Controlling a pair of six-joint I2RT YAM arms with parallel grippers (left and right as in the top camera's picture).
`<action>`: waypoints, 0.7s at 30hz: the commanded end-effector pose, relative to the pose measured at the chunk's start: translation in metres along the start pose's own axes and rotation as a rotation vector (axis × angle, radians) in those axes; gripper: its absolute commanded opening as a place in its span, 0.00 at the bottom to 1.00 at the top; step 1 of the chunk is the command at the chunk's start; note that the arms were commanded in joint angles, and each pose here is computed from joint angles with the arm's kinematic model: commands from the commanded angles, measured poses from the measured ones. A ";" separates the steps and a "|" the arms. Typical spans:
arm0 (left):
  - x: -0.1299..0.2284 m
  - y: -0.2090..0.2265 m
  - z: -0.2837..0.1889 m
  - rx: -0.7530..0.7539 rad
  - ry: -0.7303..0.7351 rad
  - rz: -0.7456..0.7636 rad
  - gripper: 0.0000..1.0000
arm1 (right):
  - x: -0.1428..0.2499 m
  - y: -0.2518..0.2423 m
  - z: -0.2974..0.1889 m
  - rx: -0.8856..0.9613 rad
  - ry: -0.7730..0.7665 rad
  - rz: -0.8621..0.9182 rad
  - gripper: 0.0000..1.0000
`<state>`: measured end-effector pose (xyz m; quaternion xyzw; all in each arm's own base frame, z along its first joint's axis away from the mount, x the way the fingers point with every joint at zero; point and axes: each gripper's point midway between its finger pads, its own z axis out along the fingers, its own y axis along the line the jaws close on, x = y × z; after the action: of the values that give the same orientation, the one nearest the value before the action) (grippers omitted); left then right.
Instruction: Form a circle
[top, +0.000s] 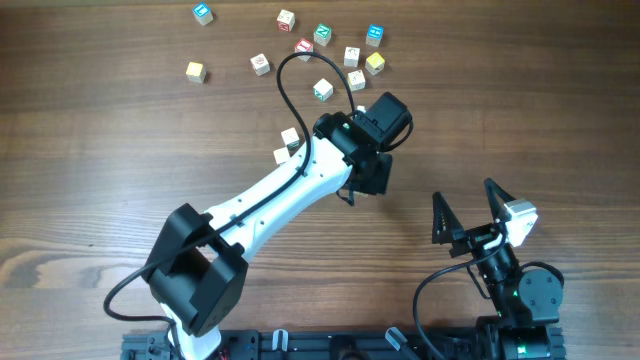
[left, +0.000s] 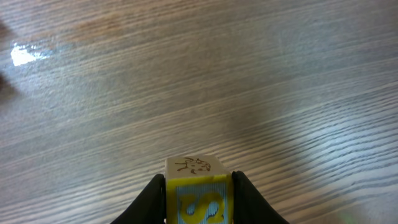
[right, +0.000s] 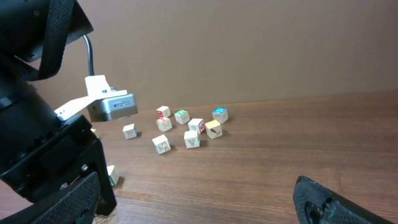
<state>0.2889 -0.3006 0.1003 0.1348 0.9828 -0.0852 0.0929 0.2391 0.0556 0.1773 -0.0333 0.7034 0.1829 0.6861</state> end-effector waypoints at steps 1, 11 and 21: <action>-0.006 -0.002 0.001 0.003 -0.031 -0.013 0.25 | -0.003 0.000 0.000 0.001 -0.012 -0.009 0.99; -0.020 0.004 0.000 -0.031 -0.094 -0.021 0.20 | -0.003 0.000 0.000 0.001 -0.012 -0.008 1.00; -0.056 0.052 -0.016 -0.007 -0.146 -0.098 0.18 | -0.003 0.000 0.000 0.001 -0.012 -0.009 1.00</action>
<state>0.3480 -0.2659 0.1072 0.0615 0.9833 -0.0860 0.1479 0.2391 0.0556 0.1773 -0.0333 0.7034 0.1829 0.6861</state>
